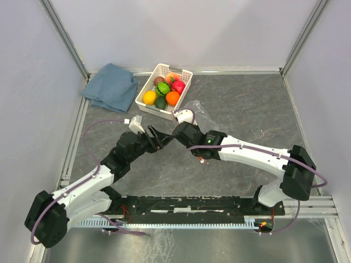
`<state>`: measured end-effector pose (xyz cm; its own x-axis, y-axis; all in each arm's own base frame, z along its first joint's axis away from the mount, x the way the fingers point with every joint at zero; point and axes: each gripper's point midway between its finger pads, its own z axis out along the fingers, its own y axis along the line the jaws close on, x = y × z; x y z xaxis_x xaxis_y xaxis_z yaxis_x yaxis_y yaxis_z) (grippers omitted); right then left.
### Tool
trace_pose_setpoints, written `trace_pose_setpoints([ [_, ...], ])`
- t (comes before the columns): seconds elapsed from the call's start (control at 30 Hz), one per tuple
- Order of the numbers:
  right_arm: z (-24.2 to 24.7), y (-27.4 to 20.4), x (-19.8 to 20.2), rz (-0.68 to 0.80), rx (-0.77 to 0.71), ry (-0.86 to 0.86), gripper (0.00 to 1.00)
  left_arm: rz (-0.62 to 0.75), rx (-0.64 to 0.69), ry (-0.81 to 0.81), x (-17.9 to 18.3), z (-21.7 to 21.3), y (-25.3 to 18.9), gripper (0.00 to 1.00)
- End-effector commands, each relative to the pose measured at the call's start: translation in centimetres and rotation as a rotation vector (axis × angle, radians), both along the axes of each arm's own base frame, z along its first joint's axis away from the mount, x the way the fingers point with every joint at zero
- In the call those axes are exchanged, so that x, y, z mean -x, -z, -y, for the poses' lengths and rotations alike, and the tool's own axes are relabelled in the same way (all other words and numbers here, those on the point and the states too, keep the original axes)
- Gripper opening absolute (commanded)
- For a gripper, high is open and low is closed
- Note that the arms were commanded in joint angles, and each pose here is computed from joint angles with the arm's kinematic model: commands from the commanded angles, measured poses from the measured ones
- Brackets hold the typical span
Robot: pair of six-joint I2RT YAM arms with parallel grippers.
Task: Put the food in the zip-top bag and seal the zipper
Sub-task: Pick up the zipper food storage bag at the center of the board, then open the zipper of the food storage bag at the center of the board.
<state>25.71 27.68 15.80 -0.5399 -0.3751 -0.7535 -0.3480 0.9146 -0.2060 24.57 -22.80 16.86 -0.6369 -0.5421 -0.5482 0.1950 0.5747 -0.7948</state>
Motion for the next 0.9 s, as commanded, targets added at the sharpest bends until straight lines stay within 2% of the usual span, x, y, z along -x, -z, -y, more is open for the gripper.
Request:
trace_pose_setpoints([
  [0.0, -1.8, -1.7, 0.1, 0.011, -0.135, -0.021, 0.02, 0.096, 0.095, -0.004, -1.2, 1.8, -4.4, 0.77],
  [0.27, -2.4, -1.7, 0.2, -0.005, -0.149, -0.038, 0.02, 0.095, 0.027, 0.010, -1.7, 3.9, -3.3, 0.76],
  [0.4, -2.3, -1.9, 0.2, -0.003, -0.149, -0.040, 0.02, 0.091, -0.020, -0.013, -2.5, 4.1, -2.2, 0.68],
  [0.7, -0.8, -2.8, -0.1, 0.039, -0.105, -0.011, 0.02, 0.069, -0.074, 0.022, -2.6, 5.0, -0.4, 0.31],
  [0.87, 0.7, -3.4, -0.4, 0.078, -0.062, 0.033, 0.02, 0.054, -0.134, 0.005, -2.5, 4.1, 0.6, 0.16],
])
